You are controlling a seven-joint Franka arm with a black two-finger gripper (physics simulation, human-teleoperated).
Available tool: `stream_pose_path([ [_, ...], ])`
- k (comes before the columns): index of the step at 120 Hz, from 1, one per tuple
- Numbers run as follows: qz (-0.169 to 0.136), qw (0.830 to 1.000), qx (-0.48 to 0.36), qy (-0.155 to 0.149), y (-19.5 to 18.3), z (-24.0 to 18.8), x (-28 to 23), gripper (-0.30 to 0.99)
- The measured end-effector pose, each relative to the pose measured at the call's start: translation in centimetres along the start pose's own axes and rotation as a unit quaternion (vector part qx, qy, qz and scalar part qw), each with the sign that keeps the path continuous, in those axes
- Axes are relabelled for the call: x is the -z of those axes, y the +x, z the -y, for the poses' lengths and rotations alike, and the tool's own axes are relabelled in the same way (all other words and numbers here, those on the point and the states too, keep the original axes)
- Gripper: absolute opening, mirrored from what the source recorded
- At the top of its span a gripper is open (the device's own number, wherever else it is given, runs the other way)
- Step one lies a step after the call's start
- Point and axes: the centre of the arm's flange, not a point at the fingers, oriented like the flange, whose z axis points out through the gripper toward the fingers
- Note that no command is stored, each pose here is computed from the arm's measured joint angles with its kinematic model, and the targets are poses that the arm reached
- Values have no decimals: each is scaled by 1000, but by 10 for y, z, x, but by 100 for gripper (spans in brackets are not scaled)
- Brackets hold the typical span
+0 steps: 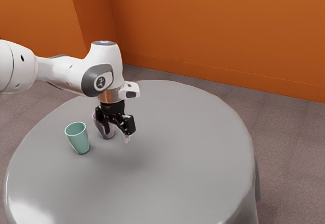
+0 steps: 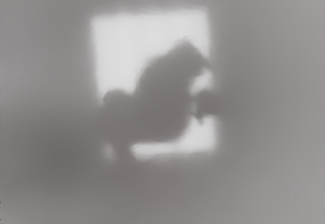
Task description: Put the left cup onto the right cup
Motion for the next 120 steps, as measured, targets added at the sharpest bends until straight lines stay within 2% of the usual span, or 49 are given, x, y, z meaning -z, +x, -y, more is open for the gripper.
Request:
stream_pose_path([
  [42, -14, 1000, 17, 2, 1, 29, 3, 69],
  [120, -14, 999, 28, 6, -9, 101, 5, 69],
])
